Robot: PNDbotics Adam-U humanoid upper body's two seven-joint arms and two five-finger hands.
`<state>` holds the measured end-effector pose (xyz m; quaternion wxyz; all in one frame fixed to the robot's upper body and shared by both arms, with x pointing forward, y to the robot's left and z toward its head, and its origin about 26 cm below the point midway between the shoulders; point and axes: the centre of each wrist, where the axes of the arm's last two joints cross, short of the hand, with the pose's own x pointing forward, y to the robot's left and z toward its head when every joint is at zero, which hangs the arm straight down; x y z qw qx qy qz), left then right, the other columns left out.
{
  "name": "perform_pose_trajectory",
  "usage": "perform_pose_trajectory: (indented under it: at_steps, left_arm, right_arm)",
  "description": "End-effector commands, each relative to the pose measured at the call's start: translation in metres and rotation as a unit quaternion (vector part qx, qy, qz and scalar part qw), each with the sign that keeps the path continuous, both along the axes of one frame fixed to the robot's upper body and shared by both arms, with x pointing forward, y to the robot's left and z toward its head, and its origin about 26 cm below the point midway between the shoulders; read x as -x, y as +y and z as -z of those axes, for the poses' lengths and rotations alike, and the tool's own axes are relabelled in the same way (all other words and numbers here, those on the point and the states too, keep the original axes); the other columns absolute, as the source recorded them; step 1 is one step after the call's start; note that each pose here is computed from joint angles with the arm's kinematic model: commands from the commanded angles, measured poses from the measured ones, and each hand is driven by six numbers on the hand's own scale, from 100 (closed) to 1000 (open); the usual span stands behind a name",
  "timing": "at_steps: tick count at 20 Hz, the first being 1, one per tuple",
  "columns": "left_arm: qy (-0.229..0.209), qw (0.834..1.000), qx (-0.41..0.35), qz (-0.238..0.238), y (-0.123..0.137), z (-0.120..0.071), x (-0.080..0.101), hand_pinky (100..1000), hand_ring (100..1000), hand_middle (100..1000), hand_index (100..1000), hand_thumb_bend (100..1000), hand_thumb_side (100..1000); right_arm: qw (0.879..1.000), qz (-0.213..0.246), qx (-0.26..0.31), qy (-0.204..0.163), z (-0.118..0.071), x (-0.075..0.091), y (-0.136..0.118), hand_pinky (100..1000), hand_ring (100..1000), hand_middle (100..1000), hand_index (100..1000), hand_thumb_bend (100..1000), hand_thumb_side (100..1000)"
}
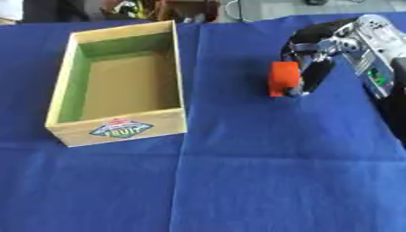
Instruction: Pick up objects on the table and place them in the box.
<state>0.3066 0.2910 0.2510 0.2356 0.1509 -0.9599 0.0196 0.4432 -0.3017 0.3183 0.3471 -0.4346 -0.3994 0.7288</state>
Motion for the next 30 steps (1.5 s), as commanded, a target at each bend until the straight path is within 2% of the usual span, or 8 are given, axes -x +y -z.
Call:
perform_pose_trajectory:
  at_steps: [1,9,10,11,17,18,19,30]
  left_arm:
    - [-0.015,1.000,-0.007,0.005,-0.001,-0.009,0.003,752,819,829,903,100,1000]
    - [-0.016,1.000,-0.007,0.007,-0.001,-0.010,0.003,752,818,824,901,100,1000]
    - [-0.016,1.000,-0.007,0.007,-0.002,-0.010,0.003,752,819,824,901,100,1000]
    - [-0.016,1.000,-0.008,0.007,-0.002,-0.010,0.003,752,819,824,901,100,1000]
    - [-0.017,1.000,-0.009,0.008,-0.002,-0.011,0.003,752,820,822,901,100,1000]
    - [-0.017,1.000,-0.009,0.008,-0.002,-0.011,0.003,751,820,822,900,100,1000]
    - [-0.016,1.000,-0.009,0.009,-0.002,-0.011,0.003,751,820,822,900,100,1000]
    - [-0.017,1.000,-0.014,0.012,-0.003,-0.011,0.003,751,821,821,900,100,1000]
  right_arm:
    - [0.999,0.009,-0.006,-0.036,-0.013,0.003,-0.004,538,569,381,426,322,377]
    - [0.997,0.010,-0.041,-0.060,-0.016,0.004,-0.001,484,537,343,323,157,329]
    - [0.997,0.007,-0.048,-0.066,-0.018,0.005,0.001,479,535,338,308,100,386]
    - [0.996,0.005,-0.056,-0.072,-0.021,0.006,0.003,476,533,331,301,117,316]
    - [0.989,-0.016,-0.095,-0.113,-0.041,0.016,0.019,446,512,302,266,100,327]
    - [0.987,-0.023,-0.099,-0.121,-0.045,0.018,0.024,444,508,303,263,100,528]
    - [0.986,-0.029,-0.106,-0.127,-0.048,0.019,0.028,444,508,301,263,100,329]
    - [0.968,-0.112,-0.157,-0.163,-0.081,0.028,0.096,432,497,293,246,100,349]
